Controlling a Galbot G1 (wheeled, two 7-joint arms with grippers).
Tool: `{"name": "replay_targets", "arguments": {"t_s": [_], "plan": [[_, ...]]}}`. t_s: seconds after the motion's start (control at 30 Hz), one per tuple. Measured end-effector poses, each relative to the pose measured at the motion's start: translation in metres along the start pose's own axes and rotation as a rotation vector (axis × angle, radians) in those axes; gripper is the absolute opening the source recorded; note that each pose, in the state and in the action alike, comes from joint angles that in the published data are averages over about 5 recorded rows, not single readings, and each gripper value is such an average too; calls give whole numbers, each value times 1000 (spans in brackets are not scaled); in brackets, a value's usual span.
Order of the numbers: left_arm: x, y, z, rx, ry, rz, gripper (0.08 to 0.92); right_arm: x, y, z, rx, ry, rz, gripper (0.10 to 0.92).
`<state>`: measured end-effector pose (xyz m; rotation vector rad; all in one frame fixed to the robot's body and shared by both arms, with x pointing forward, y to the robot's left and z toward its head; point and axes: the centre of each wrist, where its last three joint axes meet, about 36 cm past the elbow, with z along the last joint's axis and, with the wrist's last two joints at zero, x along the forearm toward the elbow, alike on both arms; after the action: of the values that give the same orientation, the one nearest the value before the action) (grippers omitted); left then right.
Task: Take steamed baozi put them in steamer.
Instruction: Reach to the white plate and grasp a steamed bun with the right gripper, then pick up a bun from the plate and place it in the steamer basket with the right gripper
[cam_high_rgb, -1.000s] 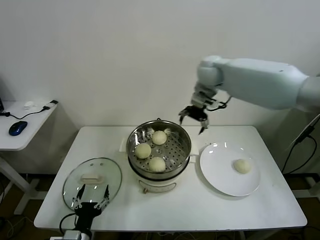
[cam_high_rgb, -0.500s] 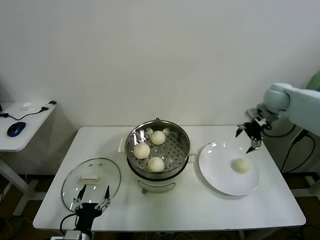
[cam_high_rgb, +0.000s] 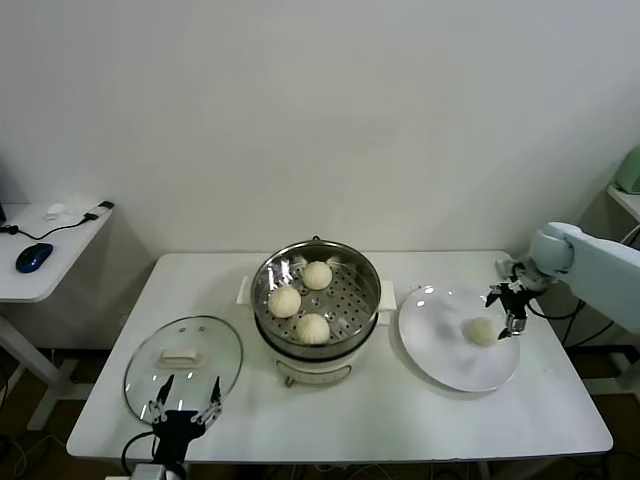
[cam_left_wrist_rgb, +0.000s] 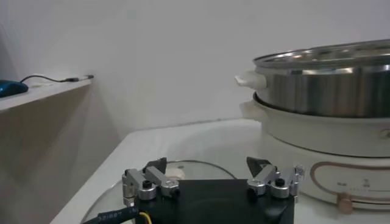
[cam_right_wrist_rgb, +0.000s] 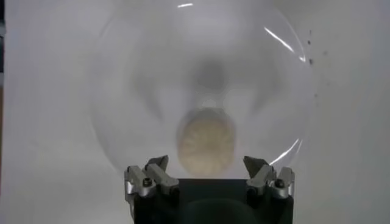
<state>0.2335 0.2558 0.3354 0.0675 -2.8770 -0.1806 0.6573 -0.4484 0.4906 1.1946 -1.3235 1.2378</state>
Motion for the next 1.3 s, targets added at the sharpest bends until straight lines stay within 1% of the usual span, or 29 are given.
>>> {"name": "replay_targets", "arguments": {"t_s": [0.3, 0.37, 0.57, 0.77, 0.9, 1.03, 1.17, 1.3], "plan": [[2, 1, 1, 1, 1, -4, 823, -26, -1, -2, -37, 3, 9, 821], [2, 1, 1, 1, 2, -4, 823, -28, -1, -2, -43, 4, 9, 809], [2, 1, -1, 0, 0, -3, 823, -30, -1, 0, -57, 5, 8, 705], [3, -2, -4, 0, -4, 3, 823, -17, -3, -1, -65, -6, 18, 679], [4, -4, -5, -1, -5, 8, 823, 13, -14, -13, -53, -29, 43, 679], [6, -5, -7, -1, -7, 14, 823, 62, -30, -40, -19, -69, 78, 680], [6, -6, -9, -3, -12, 18, 823, 124, -44, -83, 27, -130, 111, 681], [5, -6, -10, -5, -17, 19, 823, 184, -46, -139, 78, -208, 133, 679]]}}
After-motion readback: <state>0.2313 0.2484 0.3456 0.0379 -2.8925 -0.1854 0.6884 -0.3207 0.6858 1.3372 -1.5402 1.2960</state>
